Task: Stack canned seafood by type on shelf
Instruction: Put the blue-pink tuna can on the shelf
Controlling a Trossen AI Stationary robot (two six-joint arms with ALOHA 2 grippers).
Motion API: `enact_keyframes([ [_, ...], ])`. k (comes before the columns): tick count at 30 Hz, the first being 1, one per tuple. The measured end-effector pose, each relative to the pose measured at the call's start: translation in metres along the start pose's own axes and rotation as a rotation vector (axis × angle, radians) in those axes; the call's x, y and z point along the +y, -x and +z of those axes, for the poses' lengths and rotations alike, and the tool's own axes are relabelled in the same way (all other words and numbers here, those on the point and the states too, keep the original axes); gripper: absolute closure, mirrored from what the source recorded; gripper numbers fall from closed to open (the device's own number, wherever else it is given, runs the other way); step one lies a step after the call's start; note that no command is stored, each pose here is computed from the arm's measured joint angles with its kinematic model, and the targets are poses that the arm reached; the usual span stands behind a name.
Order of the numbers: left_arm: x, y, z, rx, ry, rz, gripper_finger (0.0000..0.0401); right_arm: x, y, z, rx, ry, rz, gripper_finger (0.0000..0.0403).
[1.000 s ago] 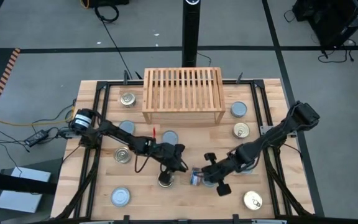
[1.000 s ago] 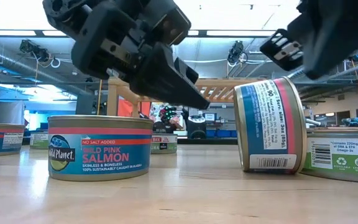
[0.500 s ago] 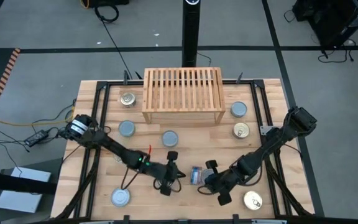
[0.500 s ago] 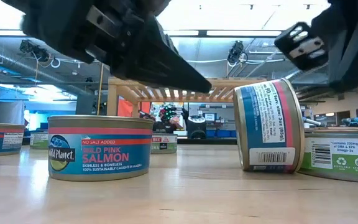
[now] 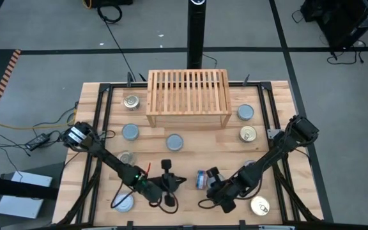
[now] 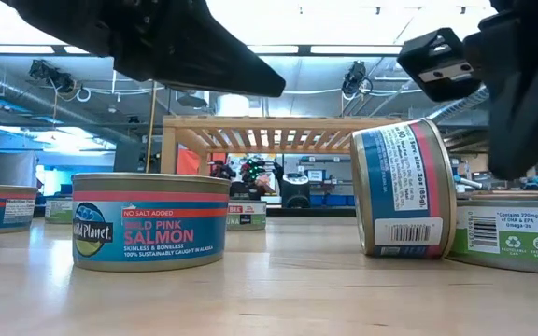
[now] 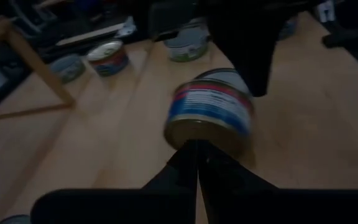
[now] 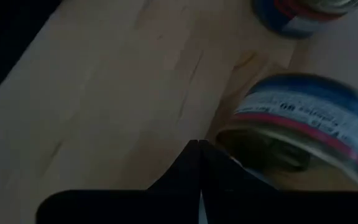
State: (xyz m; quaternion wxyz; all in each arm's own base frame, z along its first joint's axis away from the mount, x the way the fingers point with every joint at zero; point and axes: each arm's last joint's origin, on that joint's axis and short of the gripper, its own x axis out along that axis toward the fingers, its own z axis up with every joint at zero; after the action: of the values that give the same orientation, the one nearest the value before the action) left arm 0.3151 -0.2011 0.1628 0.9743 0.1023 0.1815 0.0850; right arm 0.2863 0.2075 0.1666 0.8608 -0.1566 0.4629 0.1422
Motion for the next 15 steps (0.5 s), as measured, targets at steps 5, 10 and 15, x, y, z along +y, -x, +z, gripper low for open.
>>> enact_keyframes([
  [5,0.0,0.0,0.0,-0.003,0.006,0.01,0.0382,-0.006,-0.001,0.002,-0.01,-0.002,-0.039,0.0393],
  [10,0.0,0.0,0.001,-0.006,0.014,0.008,0.0382,-0.011,-0.002,0.006,-0.046,-0.005,-0.072,0.0393],
  [15,0.0,0.0,0.001,-0.006,0.026,0.005,0.0382,-0.017,-0.003,0.01,-0.079,-0.026,-0.096,0.0392],
])
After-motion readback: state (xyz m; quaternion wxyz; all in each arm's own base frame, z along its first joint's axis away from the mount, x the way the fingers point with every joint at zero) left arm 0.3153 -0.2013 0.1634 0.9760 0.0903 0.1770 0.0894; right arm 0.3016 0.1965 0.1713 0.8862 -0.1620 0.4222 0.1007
